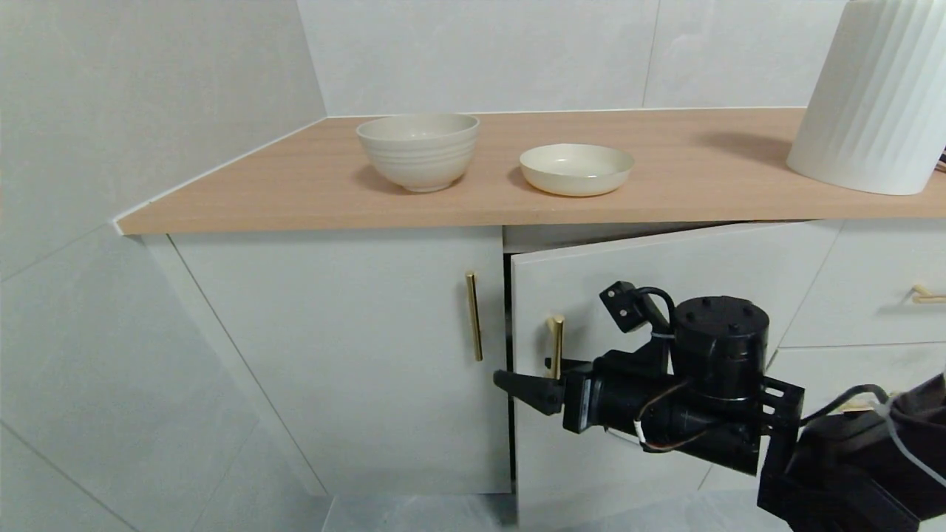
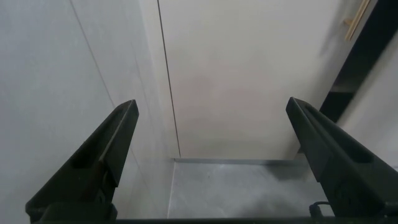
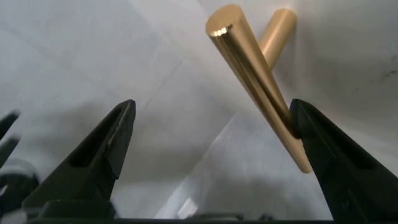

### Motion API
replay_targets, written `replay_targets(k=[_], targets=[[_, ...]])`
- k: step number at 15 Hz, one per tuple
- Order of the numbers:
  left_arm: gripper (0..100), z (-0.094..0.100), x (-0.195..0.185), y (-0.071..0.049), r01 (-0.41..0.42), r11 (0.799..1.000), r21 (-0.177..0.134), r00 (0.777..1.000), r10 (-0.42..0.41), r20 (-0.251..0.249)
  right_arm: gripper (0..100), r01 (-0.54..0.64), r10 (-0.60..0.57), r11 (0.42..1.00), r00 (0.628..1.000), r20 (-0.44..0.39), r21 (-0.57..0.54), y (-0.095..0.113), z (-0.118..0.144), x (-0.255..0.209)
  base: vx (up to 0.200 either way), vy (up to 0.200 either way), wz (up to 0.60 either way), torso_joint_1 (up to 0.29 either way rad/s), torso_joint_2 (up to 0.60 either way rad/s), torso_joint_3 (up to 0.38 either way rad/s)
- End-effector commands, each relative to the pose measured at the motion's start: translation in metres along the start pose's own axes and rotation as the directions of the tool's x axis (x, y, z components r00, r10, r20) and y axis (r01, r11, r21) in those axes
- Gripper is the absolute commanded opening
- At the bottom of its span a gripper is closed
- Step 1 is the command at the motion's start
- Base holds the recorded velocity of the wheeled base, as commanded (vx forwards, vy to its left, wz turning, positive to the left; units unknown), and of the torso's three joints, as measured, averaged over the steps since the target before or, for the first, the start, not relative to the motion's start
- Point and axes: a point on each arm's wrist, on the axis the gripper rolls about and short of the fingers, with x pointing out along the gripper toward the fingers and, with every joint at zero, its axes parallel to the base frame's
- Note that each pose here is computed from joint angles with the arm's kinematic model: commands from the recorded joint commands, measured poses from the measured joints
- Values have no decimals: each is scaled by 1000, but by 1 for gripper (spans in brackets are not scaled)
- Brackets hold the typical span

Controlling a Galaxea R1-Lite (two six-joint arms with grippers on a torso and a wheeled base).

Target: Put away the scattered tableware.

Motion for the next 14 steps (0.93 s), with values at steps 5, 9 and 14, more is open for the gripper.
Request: replay_targets(k=[5,9,14], targets=[[100,0,0,0,-1,1000,20,1000,1,0,100,-107,106,994,993,-54,-7,31,-15,-81,0,0,0,0,0,0],[100,0,0,0,1,1000,28,1000,-1,0,100,-130,129,992,989,-76,-5,33,-20,-94,0,0,0,0,0,0],[100,74,-4,-4,217,976,19,975,-217,37,100,-118,117,993,988,-100,-5,30,-28,-101,0,0,0,0,0,0]])
